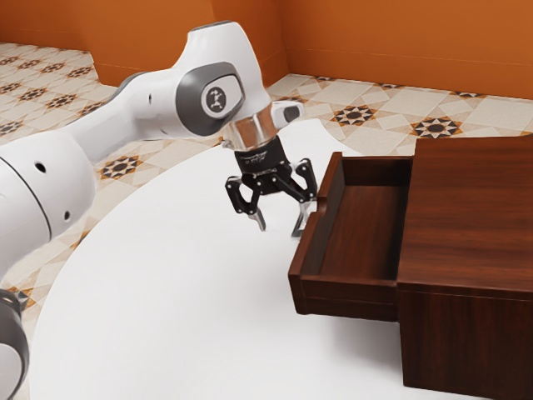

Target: Pull the drawer handle with one arm to open the drawer

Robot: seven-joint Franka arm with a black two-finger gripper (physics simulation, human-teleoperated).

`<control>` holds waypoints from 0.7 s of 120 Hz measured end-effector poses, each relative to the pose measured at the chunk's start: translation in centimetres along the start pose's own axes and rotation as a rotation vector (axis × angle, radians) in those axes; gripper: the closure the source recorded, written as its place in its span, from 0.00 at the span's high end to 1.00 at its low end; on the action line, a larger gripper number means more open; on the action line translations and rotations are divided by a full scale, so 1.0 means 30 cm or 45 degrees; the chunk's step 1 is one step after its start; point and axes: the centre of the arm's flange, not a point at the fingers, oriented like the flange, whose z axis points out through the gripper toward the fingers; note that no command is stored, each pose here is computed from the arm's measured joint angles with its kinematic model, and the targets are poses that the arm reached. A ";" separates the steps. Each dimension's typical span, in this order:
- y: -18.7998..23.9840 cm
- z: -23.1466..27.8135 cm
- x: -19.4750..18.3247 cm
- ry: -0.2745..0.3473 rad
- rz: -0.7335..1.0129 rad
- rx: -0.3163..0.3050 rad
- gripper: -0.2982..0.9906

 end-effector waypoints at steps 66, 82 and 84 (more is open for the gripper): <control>-0.136 -0.061 0.013 -0.004 0.011 0.017 0.67; -0.168 -0.071 0.021 -0.001 0.012 0.024 0.67; -0.171 -0.074 0.022 0.001 0.013 0.024 0.67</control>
